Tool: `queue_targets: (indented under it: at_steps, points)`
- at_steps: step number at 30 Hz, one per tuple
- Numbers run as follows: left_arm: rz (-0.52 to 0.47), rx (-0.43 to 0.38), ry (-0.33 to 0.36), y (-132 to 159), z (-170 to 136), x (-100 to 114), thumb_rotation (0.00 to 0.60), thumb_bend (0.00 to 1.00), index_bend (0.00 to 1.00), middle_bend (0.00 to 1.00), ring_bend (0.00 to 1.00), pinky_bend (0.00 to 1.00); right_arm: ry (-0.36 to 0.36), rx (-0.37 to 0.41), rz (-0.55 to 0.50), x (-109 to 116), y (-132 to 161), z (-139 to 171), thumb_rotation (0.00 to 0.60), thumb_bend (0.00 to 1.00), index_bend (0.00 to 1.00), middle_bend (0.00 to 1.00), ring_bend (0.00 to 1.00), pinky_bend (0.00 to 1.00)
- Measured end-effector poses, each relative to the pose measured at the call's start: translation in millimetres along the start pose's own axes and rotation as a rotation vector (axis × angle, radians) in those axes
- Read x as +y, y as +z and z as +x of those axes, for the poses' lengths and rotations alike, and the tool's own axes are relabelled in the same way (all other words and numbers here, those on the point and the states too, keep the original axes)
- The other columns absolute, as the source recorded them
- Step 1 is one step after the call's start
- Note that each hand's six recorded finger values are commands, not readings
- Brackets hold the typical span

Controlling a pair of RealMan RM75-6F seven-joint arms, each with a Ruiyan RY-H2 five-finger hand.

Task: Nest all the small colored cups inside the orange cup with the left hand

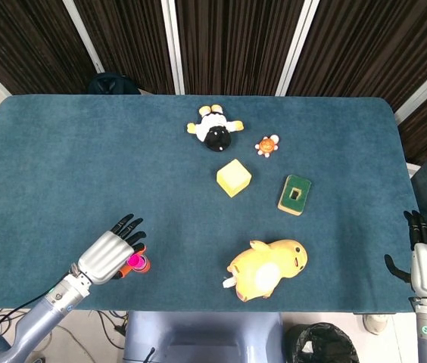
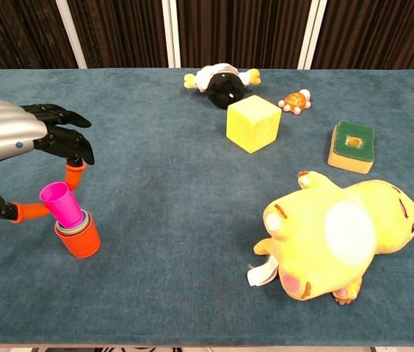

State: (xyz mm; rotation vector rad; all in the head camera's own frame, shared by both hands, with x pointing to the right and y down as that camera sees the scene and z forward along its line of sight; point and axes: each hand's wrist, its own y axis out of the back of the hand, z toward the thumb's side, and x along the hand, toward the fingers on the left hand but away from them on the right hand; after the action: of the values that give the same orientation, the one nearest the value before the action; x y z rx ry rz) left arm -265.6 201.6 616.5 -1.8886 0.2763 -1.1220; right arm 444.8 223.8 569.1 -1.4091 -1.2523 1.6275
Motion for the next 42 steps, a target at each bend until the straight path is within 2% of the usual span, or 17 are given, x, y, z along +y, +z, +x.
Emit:
queue_targets:
  at_steps: [7, 11, 13, 19, 24, 30, 36, 40, 42]
  points:
    - [0.009, 0.005, 0.0, -2, 0, -3, 0.6, 0.3, 0.39, 0.23, 0.0, 0.0, 0.001, -0.004, -0.001, -1, 0, 0, 0.6, 0.34, 0.07, 0.08, 0.2, 0.1]
    - [0.012, 0.004, -0.007, -2, 1, -5, 0.6, 0.25, 0.21, 0.21, 0.0, 0.0, -0.001, -0.007, -0.003, 0, -1, 0, 0.6, 0.34, 0.07, 0.08, 0.2, 0.1]
    - [0.014, 0.004, -0.015, -2, 1, -6, 0.6, 0.24, 0.15, 0.19, 0.0, 0.0, -0.003, -0.009, -0.005, 0, 0, 0, 0.6, 0.34, 0.07, 0.08, 0.2, 0.1]
    - [0.012, 0.017, -0.019, -5, -1, -3, 0.6, 0.23, 0.14, 0.18, 0.0, 0.0, 0.001, -0.002, -0.012, 1, 0, 0, 0.6, 0.34, 0.07, 0.08, 0.2, 0.1]
    - [0.011, 0.064, 0.028, -16, -8, 5, 0.6, 0.23, 0.14, 0.13, 0.0, 0.0, 0.021, 0.053, -0.022, 1, 8, 2, 0.6, 0.34, 0.07, 0.08, 0.2, 0.1]
    - [0.002, 0.212, 0.151, -42, -35, 16, 0.6, 0.23, 0.13, 0.07, 0.0, 0.0, 0.079, 0.179, -0.02, -3, 23, 9, 0.6, 0.32, 0.07, 0.08, 0.2, 0.1]
    - [-0.049, 0.442, 0.268, -77, -89, 13, 0.6, 0.23, 0.1, 0.05, 0.0, 0.0, 0.126, 0.279, 0.018, -9, 31, 13, 0.6, 0.32, 0.07, 0.08, 0.2, 0.1]
    - [-0.093, 0.583, 0.28, -101, -124, -6, 0.6, 0.23, 0.09, 0.04, 0.0, 0.0, 0.104, 0.283, 0.025, -7, 31, 13, 0.6, 0.32, 0.07, 0.08, 0.2, 0.1]
    - [-0.114, 0.608, 0.269, -106, -130, -13, 0.6, 0.23, 0.09, 0.04, 0.0, 0.0, 0.094, 0.284, 0.026, -7, 31, 13, 0.6, 0.32, 0.07, 0.08, 0.2, 0.1]
